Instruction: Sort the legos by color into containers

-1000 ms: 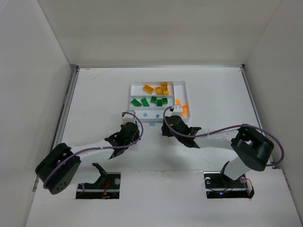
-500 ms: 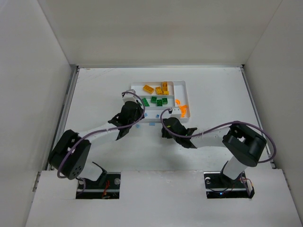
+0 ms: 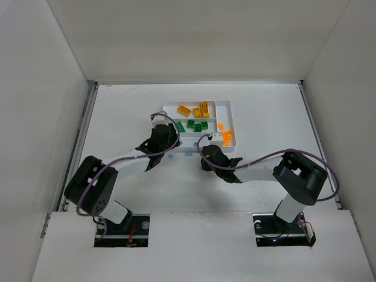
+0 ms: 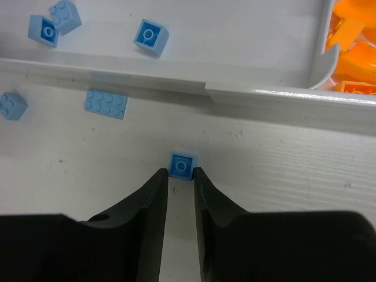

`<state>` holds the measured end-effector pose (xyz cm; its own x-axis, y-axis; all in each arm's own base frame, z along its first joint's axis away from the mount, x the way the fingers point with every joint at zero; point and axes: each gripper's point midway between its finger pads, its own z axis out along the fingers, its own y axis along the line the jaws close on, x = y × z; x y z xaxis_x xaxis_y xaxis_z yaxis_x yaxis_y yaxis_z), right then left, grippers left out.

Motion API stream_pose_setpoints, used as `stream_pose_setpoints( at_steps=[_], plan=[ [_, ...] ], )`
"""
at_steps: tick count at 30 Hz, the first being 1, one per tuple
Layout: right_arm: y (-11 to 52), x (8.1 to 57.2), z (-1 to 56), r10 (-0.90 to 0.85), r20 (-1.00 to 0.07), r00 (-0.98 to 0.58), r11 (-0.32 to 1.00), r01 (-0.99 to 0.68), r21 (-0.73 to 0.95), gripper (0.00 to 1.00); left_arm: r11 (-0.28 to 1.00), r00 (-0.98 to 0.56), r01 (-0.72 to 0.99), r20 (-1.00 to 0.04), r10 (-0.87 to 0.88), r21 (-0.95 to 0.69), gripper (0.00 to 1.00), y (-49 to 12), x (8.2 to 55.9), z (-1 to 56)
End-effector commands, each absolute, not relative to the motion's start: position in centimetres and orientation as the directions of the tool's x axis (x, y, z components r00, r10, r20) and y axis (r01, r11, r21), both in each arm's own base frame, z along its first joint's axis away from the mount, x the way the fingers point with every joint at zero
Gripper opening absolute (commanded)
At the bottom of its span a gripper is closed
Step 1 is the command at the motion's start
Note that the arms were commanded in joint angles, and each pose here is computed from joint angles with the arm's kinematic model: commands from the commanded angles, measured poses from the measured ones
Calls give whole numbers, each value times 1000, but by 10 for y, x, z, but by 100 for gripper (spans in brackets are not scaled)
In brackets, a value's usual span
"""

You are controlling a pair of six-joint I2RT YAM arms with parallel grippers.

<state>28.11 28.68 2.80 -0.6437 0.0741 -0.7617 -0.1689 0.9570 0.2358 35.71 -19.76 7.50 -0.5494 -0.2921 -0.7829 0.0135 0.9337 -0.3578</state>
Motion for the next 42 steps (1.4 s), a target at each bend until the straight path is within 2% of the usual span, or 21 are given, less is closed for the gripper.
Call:
stream_pose_setpoints(
  at_steps=[1,6,11,19,21,24,26,30,35,42],
  plan=[
    [301,292,49,123,-789,-602,945,-172,278,28,914,-460,50,-822,-337,-403,38,-194,352,115],
    [300,291,77,165,-804,-571,929,-183,321,26,912,-464,83,-825,-322,-402,36,-182,312,110],
    [310,300,105,170,-821,-544,918,-215,333,26,920,-488,32,-809,-327,-391,35,-159,279,83],
    [318,346,121,180,-840,-512,926,-199,320,27,930,-517,12,-799,-308,-366,42,-153,269,61],
    [318,356,118,182,-840,-512,931,-186,315,30,931,-523,24,-798,-299,-364,43,-157,268,59],
    [319,360,117,181,-836,-519,931,-183,315,40,933,-537,45,-796,-279,-357,45,-164,269,57],
    [319,358,117,175,-837,-519,932,-186,311,45,937,-543,52,-797,-263,-344,45,-166,269,54],
    [308,350,121,188,-837,-514,932,-176,317,46,943,-556,54,-794,-246,-329,45,-170,273,48],
    [282,323,122,237,-831,-503,928,-137,347,44,955,-568,49,-795,-215,-293,44,-172,279,40],
    [231,268,93,292,-792,-535,928,-40,370,40,967,-566,41,-804,-185,-252,44,-172,291,39]
  ],
)
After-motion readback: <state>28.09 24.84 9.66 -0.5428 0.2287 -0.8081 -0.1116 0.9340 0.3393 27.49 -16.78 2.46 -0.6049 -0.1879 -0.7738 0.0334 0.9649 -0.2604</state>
